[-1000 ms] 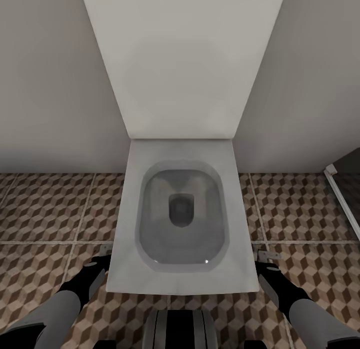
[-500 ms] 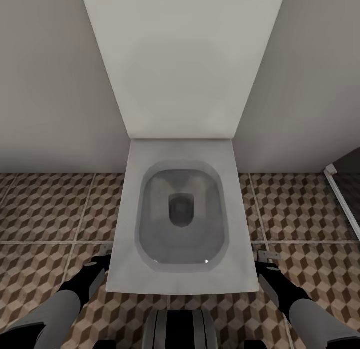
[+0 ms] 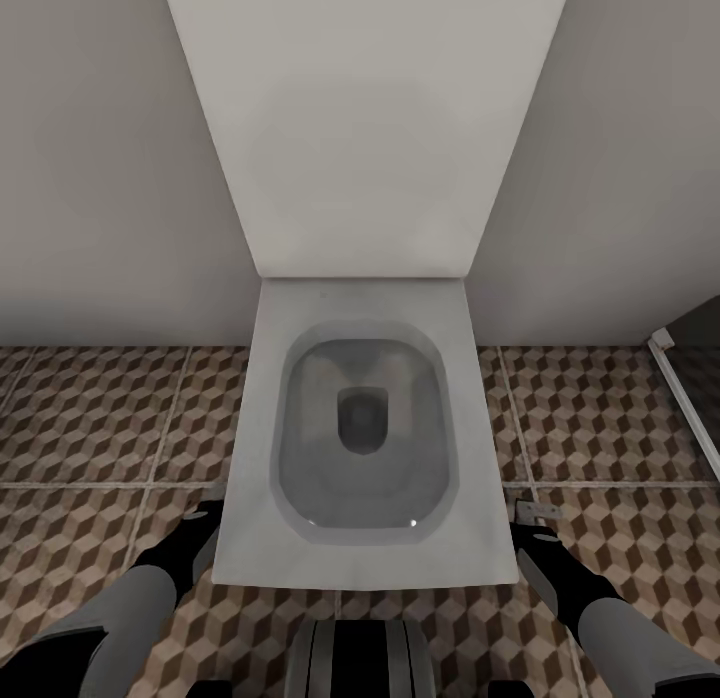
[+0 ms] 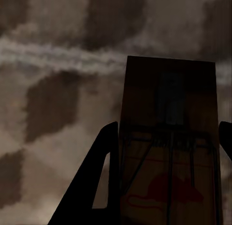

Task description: Take the four mousetraps from the cabinet in the bathroom and place them on the bathroom floor. Make sure all four end up on the same floor surface, and ensure that at least two of them are either under or directly next to the same bathroom sink.

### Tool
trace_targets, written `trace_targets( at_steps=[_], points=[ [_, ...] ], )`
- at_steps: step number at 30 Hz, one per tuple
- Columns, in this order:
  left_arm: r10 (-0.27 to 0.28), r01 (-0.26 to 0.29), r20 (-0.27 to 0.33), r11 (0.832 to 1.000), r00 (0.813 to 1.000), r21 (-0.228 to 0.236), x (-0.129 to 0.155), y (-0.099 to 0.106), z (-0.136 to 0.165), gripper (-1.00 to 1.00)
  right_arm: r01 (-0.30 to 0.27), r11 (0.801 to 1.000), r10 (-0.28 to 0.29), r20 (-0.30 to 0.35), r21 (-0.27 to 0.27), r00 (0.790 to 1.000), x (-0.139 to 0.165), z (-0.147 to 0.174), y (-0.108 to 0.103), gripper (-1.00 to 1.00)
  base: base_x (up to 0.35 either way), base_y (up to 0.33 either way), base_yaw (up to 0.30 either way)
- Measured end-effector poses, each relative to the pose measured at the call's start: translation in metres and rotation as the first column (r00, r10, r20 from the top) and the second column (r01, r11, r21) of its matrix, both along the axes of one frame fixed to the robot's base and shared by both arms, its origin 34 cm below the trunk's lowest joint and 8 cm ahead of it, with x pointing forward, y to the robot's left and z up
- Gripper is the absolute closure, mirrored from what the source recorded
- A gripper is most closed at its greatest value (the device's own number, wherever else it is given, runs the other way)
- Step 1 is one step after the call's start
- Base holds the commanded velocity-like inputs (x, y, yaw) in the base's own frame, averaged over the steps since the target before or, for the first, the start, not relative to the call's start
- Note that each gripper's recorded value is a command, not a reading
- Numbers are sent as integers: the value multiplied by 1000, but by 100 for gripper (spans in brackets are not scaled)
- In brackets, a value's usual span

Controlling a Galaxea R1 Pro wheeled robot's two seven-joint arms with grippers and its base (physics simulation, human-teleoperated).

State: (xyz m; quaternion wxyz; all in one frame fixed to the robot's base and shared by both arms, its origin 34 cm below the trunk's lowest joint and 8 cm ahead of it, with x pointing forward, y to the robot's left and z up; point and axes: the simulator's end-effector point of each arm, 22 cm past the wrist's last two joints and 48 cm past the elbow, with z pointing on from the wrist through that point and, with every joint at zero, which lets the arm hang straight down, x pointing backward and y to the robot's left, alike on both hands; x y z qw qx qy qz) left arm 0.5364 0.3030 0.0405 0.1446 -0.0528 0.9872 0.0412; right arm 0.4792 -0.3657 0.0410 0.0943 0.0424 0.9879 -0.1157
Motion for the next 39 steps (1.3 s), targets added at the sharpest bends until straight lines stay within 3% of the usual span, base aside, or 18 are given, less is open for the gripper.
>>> trace_targets(
  at_steps=[22, 39],
  points=[
    [1, -1, 3, 1000, 1000, 14, 2, 11, 1, 100, 0, 1000, 0, 1, 0, 1000, 0, 0, 0, -100, 0, 0, 0],
    [14, -13, -12, 998, 1000, 68, -6, 55, 3, 100, 0, 1000, 0, 1, 0, 1000, 0, 0, 0, -100, 0, 0, 0]
  ],
)
